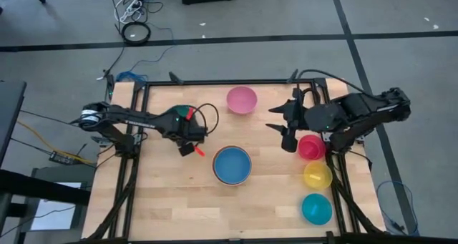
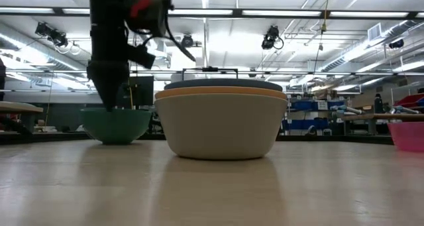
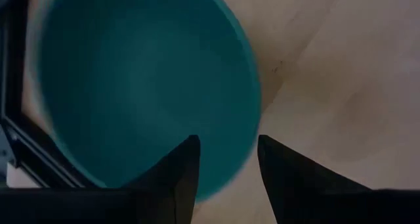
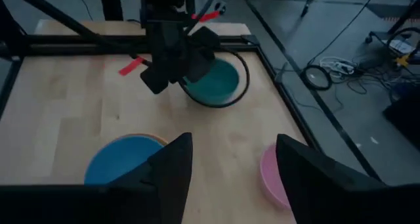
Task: Nest bowls inside each other
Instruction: Stack the green bowl on top of the light blue bowl
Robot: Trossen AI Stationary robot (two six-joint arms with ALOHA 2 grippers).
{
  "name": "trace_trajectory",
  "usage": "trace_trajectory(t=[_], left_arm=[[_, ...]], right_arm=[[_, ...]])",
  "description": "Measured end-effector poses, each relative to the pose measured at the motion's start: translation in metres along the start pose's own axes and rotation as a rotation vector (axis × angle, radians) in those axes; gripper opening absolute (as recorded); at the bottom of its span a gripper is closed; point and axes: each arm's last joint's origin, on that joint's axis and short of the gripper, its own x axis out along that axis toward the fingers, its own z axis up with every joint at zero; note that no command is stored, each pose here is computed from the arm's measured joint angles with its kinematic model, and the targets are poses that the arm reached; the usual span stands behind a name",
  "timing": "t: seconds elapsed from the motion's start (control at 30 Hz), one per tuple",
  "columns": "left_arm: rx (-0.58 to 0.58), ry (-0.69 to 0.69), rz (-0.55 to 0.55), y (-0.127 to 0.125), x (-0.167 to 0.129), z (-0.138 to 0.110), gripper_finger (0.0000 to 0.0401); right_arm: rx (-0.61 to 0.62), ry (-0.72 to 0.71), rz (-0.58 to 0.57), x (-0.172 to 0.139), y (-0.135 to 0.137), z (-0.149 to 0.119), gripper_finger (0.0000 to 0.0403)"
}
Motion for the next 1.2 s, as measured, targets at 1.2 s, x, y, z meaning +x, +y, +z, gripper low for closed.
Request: trace_trajectory(t=[1.2], left_arm=[[0.24, -0.534, -0.561, -0.055, -0.123, 0.038, 0.0006]], right_arm=[[0.103, -0.081, -0.285, -0.086, -0.088, -0.028, 0.0195]])
